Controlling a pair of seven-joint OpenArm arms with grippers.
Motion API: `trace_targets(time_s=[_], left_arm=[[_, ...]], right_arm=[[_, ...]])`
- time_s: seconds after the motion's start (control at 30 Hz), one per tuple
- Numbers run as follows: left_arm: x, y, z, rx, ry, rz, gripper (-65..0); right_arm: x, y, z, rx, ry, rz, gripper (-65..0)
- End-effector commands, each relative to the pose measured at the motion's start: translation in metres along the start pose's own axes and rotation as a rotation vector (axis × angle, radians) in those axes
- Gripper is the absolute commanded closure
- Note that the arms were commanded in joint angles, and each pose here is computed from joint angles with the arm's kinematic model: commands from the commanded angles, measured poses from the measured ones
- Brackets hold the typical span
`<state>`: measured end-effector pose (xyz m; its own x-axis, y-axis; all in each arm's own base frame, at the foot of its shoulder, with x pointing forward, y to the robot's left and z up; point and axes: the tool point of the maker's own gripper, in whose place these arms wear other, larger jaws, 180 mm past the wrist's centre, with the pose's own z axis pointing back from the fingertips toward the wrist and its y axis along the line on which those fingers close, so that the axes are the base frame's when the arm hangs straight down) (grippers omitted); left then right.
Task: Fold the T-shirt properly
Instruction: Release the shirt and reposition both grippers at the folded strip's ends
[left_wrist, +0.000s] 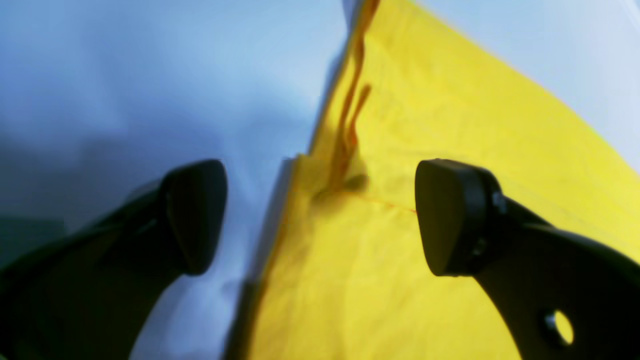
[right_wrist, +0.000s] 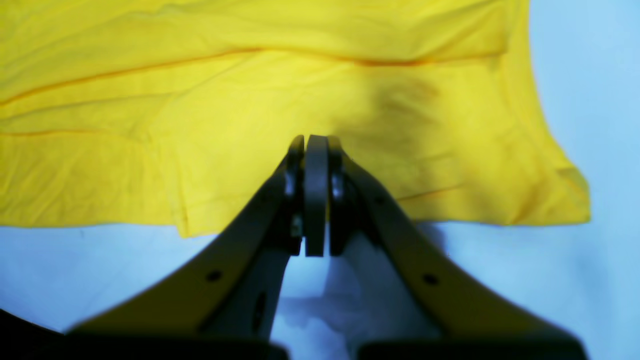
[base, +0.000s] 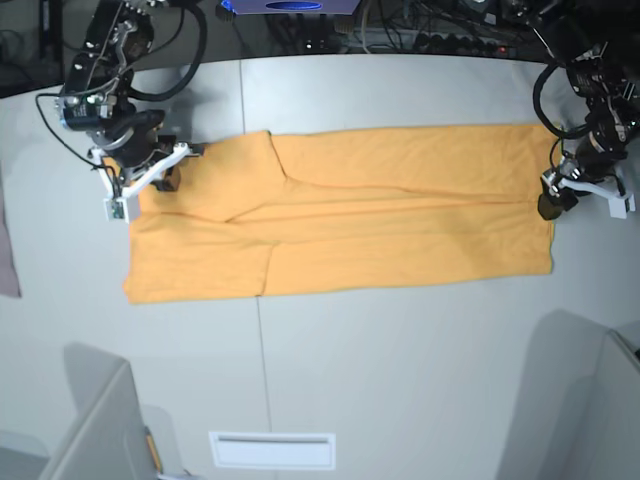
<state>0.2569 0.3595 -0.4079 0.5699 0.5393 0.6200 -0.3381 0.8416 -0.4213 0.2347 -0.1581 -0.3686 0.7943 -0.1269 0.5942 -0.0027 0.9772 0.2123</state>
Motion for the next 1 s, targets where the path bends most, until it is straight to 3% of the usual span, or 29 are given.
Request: trace_targets(time_s=[0.0,0.17,0.4,0.6,0.77,0.8,0.97], left_arm=[[0.012,0.004,0.002,0.012,-0.013,-0.025,-56.9],[-0.006,0.0,-0.013,0.051,0.088,-0.132,-56.8],[-0.026,0.003,-0.012,0.055,0.137,-0.144,-55.0],[-0.039,-0.007,-0.015,0.008,0.178,-0.198,-25.0],[-0.044,-0.003,-0.017,0.01,0.194,-0.181,-3.0],[-0.043,-0.003,-0.018,0.009,0.192,-0.182,0.0],[-0.027,-0.011,-0.021,-0.003,0.157,-0.195,0.0]], right_arm=[[0.013,-0.001,0.004,-0.002,-0.049,0.006,0.0],[0.01,-0.002,0.004,-0.004,-0.045,0.004,0.0],[0.01,-0.002,0.004,-0.004,-0.046,0.004,0.0],[0.012,-0.001,0.004,-0.003,-0.049,0.005,0.0],[0.012,-0.001,0.004,-0.003,-0.049,0.005,0.0],[0.012,-0.001,0.004,-0.003,-0.049,0.005,0.0],[0.013,0.0,0.004,0.002,-0.054,0.003,0.0]])
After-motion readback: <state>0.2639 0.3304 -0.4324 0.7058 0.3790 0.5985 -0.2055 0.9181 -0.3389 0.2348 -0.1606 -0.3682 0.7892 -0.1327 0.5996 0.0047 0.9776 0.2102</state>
